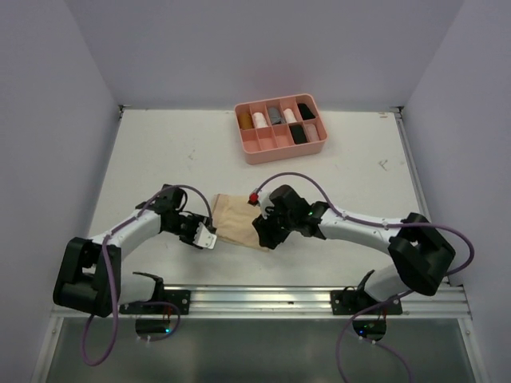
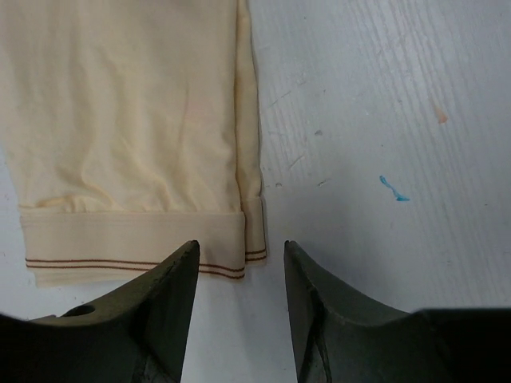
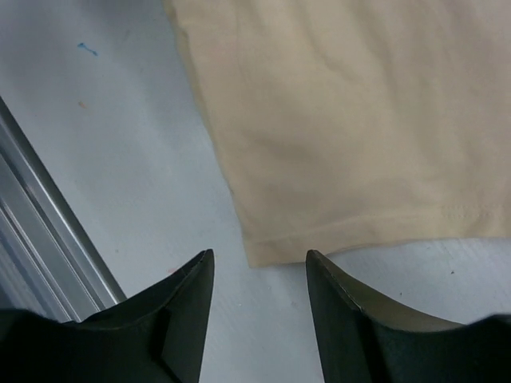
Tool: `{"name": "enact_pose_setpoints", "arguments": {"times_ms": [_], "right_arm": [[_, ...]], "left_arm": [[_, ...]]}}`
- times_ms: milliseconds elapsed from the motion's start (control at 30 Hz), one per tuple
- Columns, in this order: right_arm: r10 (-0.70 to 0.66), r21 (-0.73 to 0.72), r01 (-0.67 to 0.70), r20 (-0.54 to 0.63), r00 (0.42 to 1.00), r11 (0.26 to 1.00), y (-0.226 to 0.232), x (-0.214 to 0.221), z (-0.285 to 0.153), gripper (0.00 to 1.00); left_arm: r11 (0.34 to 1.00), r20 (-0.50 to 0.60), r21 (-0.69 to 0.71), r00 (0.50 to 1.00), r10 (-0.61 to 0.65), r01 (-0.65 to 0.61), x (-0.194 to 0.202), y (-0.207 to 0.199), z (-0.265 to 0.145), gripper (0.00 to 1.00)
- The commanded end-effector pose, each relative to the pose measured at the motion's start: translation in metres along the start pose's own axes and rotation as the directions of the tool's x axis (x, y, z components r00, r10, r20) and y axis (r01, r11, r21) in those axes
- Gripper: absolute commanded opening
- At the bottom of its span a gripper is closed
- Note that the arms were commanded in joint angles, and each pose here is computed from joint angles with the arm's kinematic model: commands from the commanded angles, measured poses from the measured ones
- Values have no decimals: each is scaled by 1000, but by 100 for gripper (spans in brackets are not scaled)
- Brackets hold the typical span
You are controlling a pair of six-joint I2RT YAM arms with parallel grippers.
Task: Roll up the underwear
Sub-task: Fold the underwear
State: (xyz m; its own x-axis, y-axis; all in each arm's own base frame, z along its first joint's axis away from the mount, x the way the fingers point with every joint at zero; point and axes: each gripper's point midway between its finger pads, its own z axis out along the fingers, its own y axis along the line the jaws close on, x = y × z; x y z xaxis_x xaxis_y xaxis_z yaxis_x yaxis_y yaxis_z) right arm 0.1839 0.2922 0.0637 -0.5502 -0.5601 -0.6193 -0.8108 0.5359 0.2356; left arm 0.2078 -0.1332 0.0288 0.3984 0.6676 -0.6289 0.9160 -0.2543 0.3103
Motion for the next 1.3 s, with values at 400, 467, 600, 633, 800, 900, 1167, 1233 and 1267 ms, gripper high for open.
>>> {"name": "enact_pose_setpoints", "arguments": {"times_ms": [400, 467, 600, 633, 800, 900, 1167, 1233, 1267], "right_arm": [[486, 32, -490, 83, 870, 871, -41, -17, 8, 45], [539, 38, -544, 102, 836, 838, -50, -18, 1, 47], [607, 13, -619, 182, 774, 785, -70, -33, -26, 48], [609, -4, -619, 181, 772, 785, -67, -36, -29, 49], [565, -64, -563, 161, 809, 824, -58, -60, -40, 49], [574, -99, -566, 200, 794, 818, -62, -85, -37, 49], [649, -257, -605, 149, 746, 754, -63, -138, 24, 47], [639, -291, -583, 156, 753, 759, -57, -157, 31, 47], [636, -301, -580, 135, 760, 757, -49, -158, 41, 46]], "left_arm": [[988, -108, 104, 987, 123, -112, 15, -11, 21, 23], [989, -119, 124, 988, 99, -84, 14, -15, 21, 18], [979, -114, 197, 990, 77, -53, 2, -27, 26, 6], [974, -112, 222, 992, 61, -34, -1, -33, 26, 4], [948, -72, 319, 997, 1, 22, -21, -40, 24, 0], [935, -69, 354, 998, -11, 35, -24, -44, 20, 0], [906, -72, 411, 995, -76, 98, -38, -42, 8, 0], [899, -77, 420, 992, -99, 122, -40, -41, 7, 0], [894, -79, 428, 991, -111, 134, -40, -42, 7, 0]]}}
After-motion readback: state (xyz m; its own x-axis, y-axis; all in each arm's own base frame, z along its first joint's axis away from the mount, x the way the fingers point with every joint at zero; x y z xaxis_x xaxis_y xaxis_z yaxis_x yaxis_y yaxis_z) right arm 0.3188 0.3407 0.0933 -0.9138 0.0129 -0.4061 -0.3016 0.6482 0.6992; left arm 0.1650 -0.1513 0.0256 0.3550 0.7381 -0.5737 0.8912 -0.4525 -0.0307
